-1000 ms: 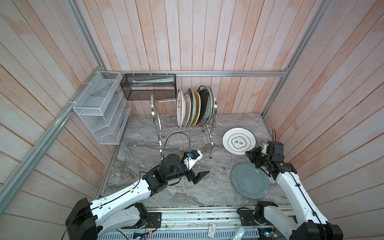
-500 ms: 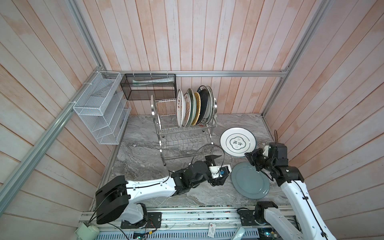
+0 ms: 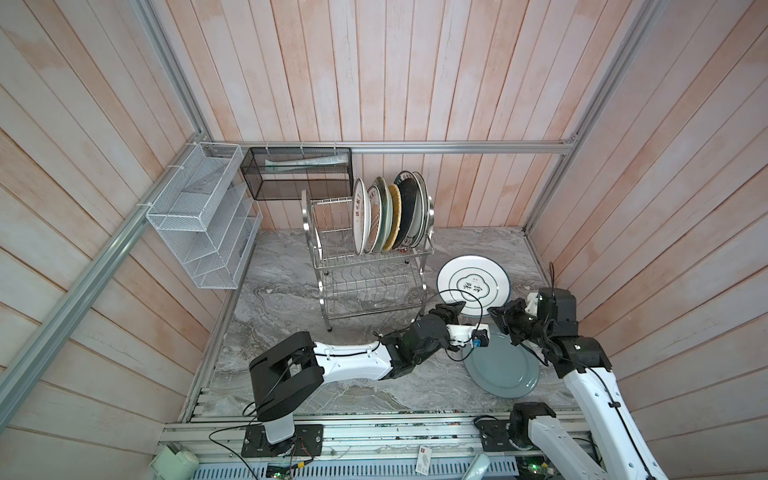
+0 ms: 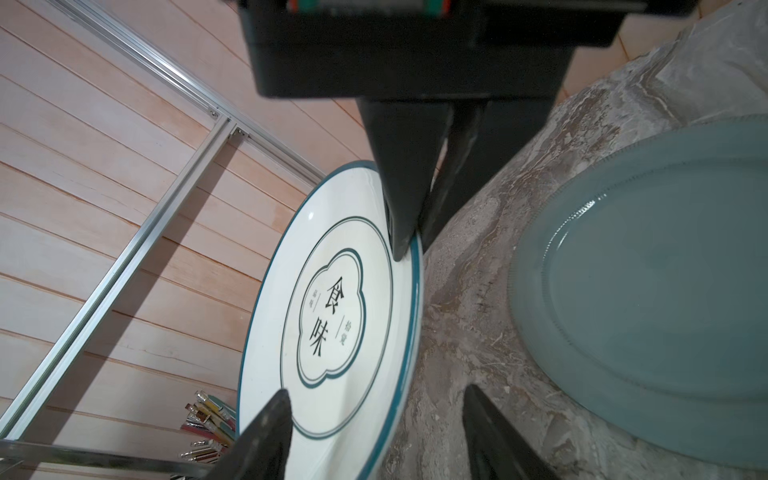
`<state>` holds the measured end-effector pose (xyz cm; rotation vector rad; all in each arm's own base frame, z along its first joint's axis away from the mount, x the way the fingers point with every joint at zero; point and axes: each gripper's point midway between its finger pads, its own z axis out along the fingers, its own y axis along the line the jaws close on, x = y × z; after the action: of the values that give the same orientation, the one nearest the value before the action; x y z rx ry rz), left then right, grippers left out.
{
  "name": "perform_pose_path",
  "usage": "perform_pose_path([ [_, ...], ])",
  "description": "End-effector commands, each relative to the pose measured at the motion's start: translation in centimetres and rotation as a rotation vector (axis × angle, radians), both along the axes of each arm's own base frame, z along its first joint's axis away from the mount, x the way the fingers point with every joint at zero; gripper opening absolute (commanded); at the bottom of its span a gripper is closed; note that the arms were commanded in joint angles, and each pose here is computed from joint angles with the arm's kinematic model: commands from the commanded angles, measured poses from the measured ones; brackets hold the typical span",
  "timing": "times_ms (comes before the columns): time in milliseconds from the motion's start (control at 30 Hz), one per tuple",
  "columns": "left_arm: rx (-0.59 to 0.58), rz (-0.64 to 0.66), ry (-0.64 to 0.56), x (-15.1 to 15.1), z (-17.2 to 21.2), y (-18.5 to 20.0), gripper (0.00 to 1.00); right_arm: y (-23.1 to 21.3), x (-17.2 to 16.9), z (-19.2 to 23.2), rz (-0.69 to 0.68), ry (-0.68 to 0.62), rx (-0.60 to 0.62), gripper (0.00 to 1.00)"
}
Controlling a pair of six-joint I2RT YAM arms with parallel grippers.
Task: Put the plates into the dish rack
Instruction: 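Close the left gripper on the plate rim beside the right gripper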
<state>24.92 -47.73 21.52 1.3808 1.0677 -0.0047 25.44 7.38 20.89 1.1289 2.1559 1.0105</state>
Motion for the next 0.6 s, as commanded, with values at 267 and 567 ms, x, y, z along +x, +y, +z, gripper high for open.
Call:
perform_pose_path([
  [267,0.033,0.048,-0.03,1.6,-0.5,-0.5,0.51,0.5,-0.6,2.5,0.014,-0.072,0.035,0.0],
  [567,0.046,0.093,-0.033,2.8,-1.3,-1.0,0.35,0.7,-1.4,2.1,0.02,-0.074,0.055,0.0],
])
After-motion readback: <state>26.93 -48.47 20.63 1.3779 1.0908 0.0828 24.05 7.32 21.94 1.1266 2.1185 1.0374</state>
